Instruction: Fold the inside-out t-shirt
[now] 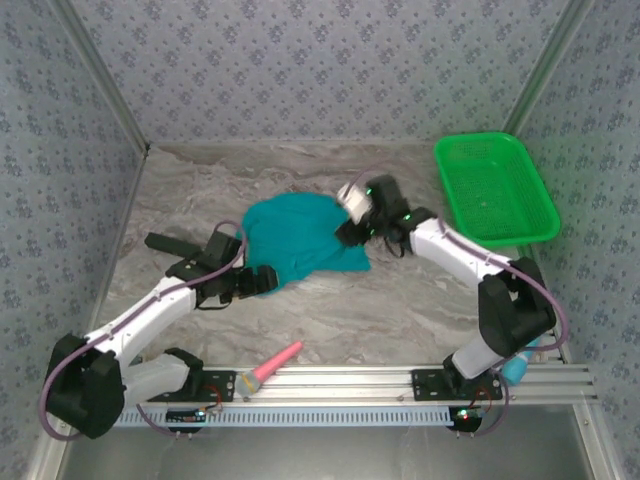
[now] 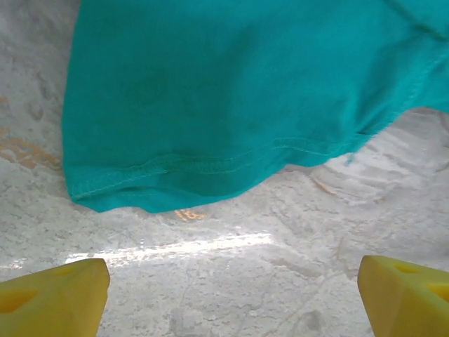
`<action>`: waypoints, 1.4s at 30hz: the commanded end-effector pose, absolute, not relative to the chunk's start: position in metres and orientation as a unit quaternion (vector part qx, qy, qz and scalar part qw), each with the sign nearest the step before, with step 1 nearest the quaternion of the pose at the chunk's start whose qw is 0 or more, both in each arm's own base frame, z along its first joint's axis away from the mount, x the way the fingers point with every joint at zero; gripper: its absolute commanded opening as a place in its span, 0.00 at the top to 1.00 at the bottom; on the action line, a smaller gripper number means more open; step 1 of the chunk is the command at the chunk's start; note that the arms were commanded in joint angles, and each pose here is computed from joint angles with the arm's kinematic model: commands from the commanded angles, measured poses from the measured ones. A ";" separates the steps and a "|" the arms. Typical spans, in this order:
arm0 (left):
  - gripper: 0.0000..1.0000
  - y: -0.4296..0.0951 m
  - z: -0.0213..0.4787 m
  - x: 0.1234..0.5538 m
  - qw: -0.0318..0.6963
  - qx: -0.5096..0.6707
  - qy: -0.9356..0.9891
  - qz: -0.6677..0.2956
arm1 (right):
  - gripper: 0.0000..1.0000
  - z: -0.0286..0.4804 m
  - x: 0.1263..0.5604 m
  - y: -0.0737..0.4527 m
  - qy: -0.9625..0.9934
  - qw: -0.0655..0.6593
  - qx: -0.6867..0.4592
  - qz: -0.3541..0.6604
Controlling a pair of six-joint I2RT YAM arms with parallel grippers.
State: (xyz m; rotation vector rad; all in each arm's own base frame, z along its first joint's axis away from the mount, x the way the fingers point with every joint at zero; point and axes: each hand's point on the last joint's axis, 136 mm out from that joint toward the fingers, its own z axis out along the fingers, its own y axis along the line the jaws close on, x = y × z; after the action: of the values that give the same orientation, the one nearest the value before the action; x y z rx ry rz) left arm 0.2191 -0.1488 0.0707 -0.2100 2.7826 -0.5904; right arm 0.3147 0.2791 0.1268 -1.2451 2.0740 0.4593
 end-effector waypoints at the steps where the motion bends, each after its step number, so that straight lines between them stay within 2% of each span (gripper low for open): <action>1: 0.12 -0.143 0.058 0.221 0.127 -0.105 0.966 -0.200 | 0.42 0.113 0.258 0.324 0.684 0.341 -0.617 0.186; 5: 0.21 -0.127 0.057 0.227 0.120 -0.160 0.958 -0.207 | 0.42 0.113 0.252 0.374 0.627 0.416 -0.638 0.161; 8: 0.21 -0.123 0.061 0.230 0.121 -0.179 0.951 -0.221 | 0.42 0.106 0.266 0.394 0.609 0.449 -0.640 0.132; 15: 0.17 -0.124 0.067 0.226 0.116 -0.182 0.947 -0.239 | 0.47 0.058 0.271 0.408 0.592 0.426 -0.678 0.090; 16: 0.16 -0.125 0.066 0.225 0.114 -0.181 0.946 -0.242 | 0.51 0.053 0.272 0.408 0.592 0.428 -0.678 0.081; 19: 0.16 -0.128 0.064 0.221 0.110 -0.170 0.947 -0.250 | 0.82 0.054 0.281 0.403 0.599 0.439 -0.668 0.052; 20: 0.16 -0.128 0.065 0.220 0.110 -0.169 0.946 -0.252 | 0.89 0.059 0.284 0.401 0.601 0.449 -0.660 0.046; 23: 0.15 -0.131 0.071 0.223 0.123 -0.163 0.944 -0.261 | 0.99 0.084 0.282 0.401 0.604 0.467 -0.641 0.082; 32: 0.01 -0.139 0.088 0.250 0.169 -0.212 0.922 -0.277 | 1.00 0.119 0.272 0.406 0.644 0.452 -0.583 0.205; 42: 0.00 -0.142 0.077 0.281 0.185 -0.285 0.899 -0.277 | 1.00 0.145 0.269 0.414 0.679 0.461 -0.486 0.301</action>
State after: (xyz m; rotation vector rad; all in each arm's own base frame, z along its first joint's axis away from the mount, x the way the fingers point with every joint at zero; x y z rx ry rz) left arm 0.2621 -0.1393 0.0708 -0.7397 2.6040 -0.7661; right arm 0.2719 0.4110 0.1197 -1.3034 1.6779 0.6291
